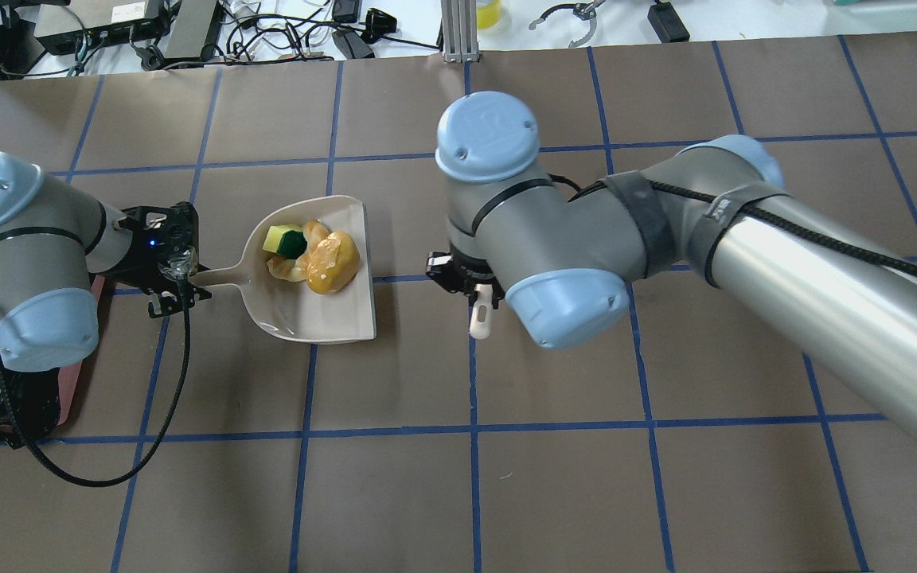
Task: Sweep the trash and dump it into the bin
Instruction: 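Tip the dustpan over the black trash bag with the left gripper while the right withdraws, then bring the empty dustpan back and lower it onto the table with the left gripper, then open the left gripper off the dustpan while the right gripper releases the brush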
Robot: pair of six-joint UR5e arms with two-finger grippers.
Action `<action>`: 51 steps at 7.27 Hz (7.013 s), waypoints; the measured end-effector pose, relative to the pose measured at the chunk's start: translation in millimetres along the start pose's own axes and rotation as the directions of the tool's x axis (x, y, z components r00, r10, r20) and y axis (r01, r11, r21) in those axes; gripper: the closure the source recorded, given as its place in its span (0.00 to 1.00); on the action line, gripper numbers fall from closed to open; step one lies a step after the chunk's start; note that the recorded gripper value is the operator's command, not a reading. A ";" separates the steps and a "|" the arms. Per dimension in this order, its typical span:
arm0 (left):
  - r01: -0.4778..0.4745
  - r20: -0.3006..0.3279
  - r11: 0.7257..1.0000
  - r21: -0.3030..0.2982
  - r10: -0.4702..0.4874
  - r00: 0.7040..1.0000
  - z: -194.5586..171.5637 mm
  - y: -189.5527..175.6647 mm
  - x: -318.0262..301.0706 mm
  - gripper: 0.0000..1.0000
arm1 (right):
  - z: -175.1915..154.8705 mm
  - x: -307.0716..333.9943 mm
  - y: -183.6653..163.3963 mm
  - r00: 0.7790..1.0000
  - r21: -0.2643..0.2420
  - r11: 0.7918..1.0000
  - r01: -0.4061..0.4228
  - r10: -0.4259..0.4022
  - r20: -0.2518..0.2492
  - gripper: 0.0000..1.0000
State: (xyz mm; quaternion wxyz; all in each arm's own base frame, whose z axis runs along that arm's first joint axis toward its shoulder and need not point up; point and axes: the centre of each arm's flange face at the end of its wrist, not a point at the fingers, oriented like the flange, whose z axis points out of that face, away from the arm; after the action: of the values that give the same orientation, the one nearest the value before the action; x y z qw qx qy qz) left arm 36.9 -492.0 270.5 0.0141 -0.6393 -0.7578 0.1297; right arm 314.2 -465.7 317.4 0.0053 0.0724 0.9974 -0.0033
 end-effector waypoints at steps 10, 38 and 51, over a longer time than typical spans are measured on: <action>0.124 0.013 0.986 -0.112 -0.123 0.992 -212.5 309.0 -45.2 1.00 | 29.0 389.6 -159.9 0.986 0.000 0.986 0.167 -0.167 -0.009 1.00; -0.209 -0.112 0.964 -0.166 0.192 0.975 51.6 -42.1 -171.8 1.00 | 84.1 380.5 -138.4 0.999 -0.084 0.996 0.015 -0.013 0.035 0.19; 0.402 0.001 0.894 -0.197 -0.410 0.912 -95.3 -154.1 -90.0 0.00 | -2.1 364.4 -145.6 0.999 -0.077 0.996 -0.038 0.040 0.026 0.02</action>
State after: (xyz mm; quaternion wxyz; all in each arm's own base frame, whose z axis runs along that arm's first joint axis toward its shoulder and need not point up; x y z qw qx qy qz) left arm -77.6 -585.5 408.6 -0.0058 -0.4680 -0.8830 0.0371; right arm -67.4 -557.2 316.3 0.0219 0.0914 0.9950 0.0340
